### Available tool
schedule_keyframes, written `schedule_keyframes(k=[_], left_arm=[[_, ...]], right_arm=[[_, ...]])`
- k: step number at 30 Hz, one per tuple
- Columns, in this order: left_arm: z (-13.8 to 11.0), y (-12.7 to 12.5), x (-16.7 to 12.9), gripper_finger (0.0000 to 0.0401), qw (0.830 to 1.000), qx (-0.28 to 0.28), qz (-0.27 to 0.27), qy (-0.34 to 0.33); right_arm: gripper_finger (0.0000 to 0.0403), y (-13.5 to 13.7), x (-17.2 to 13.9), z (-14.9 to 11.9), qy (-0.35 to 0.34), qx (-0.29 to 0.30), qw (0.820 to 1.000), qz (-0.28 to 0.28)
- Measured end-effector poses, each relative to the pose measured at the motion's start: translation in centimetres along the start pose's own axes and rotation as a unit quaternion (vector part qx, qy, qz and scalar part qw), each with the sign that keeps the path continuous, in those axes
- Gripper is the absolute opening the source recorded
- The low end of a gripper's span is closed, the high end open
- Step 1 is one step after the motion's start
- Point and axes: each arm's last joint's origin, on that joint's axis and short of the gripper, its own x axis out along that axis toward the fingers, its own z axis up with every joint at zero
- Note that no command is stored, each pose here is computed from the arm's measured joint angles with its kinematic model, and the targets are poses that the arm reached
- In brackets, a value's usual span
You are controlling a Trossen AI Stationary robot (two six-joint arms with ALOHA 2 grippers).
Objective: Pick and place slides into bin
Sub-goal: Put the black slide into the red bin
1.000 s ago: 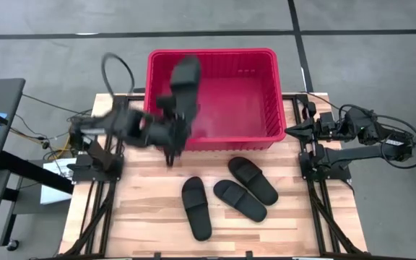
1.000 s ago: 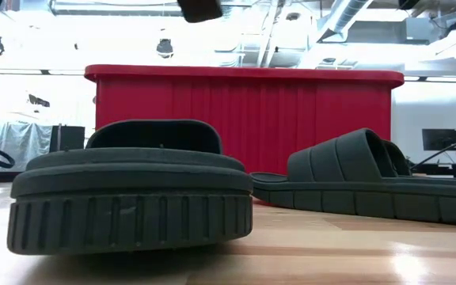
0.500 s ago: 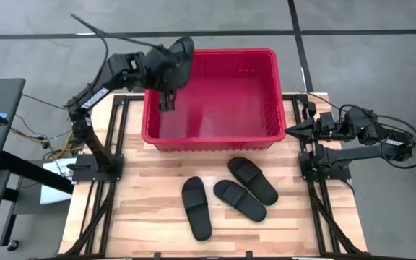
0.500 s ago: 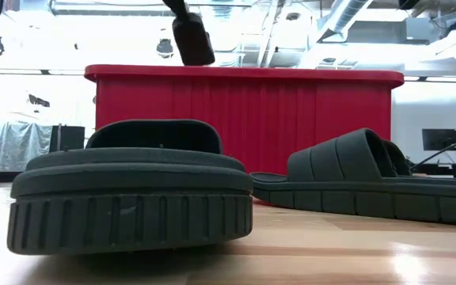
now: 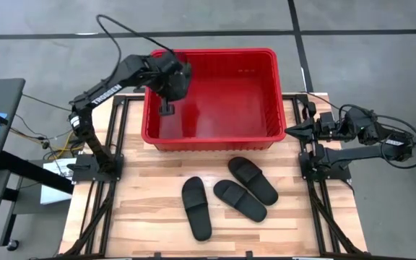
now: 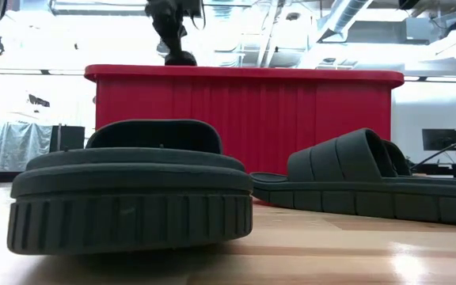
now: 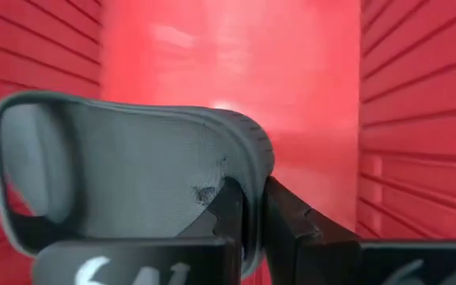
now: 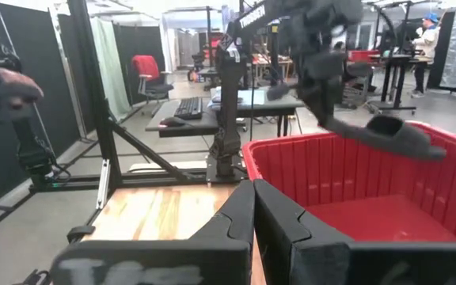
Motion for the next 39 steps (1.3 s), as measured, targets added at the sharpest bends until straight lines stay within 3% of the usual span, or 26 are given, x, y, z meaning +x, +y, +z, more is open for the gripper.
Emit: schedule_keyframes(k=[10,23,39], left_arm=[[-1.4,0.5,6.7,0.0011,1.0,-0.019,-0.016,0.017],[-4.7,0.7,12.2,0.0009,0.998,-0.018,-0.032,0.043],[-6.8,-0.3,15.4,0.0009,0.997,-0.002,-0.044,0.061]], right_arm=[[0.0,0.0,0.0,0.0,0.0,0.0,1.0,0.0],[0.0,0.0,0.0,0.0,0.0,0.0,1.0,0.0],[0.0,0.0,0.0,0.0,0.0,0.0,1.0,0.0]])
